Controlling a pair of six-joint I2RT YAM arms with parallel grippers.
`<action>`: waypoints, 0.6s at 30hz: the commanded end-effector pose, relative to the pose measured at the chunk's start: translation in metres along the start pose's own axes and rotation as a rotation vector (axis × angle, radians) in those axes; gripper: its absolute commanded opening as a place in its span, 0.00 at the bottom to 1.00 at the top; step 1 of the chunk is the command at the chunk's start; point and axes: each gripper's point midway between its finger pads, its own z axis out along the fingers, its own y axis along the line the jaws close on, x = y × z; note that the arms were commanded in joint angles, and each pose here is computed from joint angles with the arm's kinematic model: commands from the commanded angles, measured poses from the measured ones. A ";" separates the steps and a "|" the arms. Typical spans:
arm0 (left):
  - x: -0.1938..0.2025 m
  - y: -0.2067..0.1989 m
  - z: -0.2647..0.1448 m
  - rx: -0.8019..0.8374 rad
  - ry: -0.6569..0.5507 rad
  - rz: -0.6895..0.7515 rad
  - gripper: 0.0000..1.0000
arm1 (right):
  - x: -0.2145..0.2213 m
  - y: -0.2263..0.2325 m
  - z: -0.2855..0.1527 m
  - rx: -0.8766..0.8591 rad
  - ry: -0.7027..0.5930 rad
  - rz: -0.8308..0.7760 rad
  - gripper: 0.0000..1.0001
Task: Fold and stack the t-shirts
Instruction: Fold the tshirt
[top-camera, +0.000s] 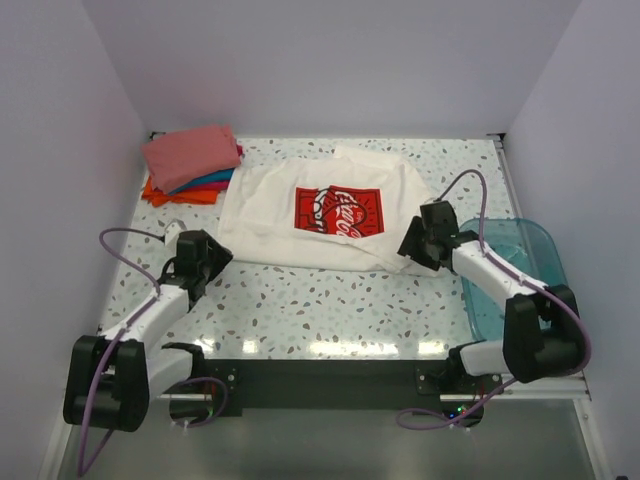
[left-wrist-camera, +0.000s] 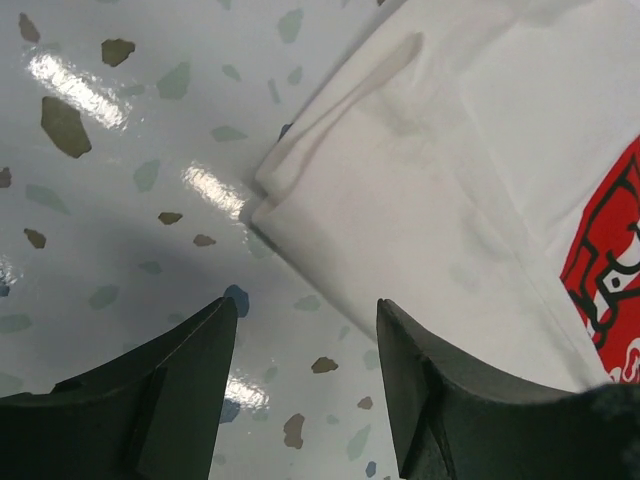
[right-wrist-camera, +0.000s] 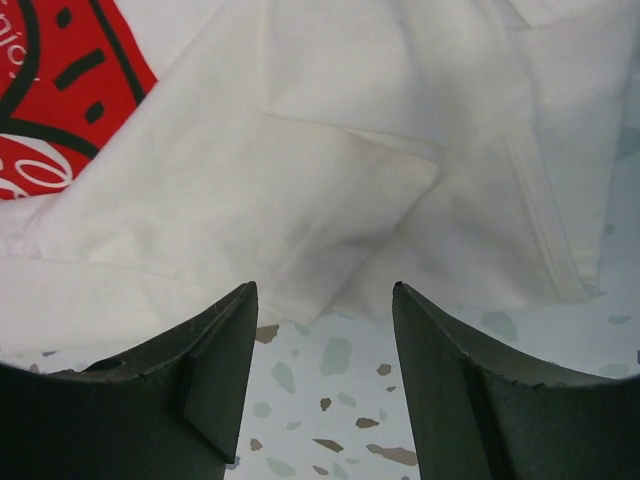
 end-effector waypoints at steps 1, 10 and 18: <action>-0.003 0.006 0.004 -0.032 -0.036 -0.013 0.63 | -0.004 0.003 0.013 -0.003 -0.035 0.052 0.59; 0.000 0.008 0.019 -0.047 -0.033 -0.004 0.62 | -0.002 0.006 0.033 0.008 -0.009 0.062 0.35; -0.003 0.015 0.024 -0.088 -0.052 0.003 0.46 | -0.014 0.012 0.025 0.004 -0.026 0.047 0.01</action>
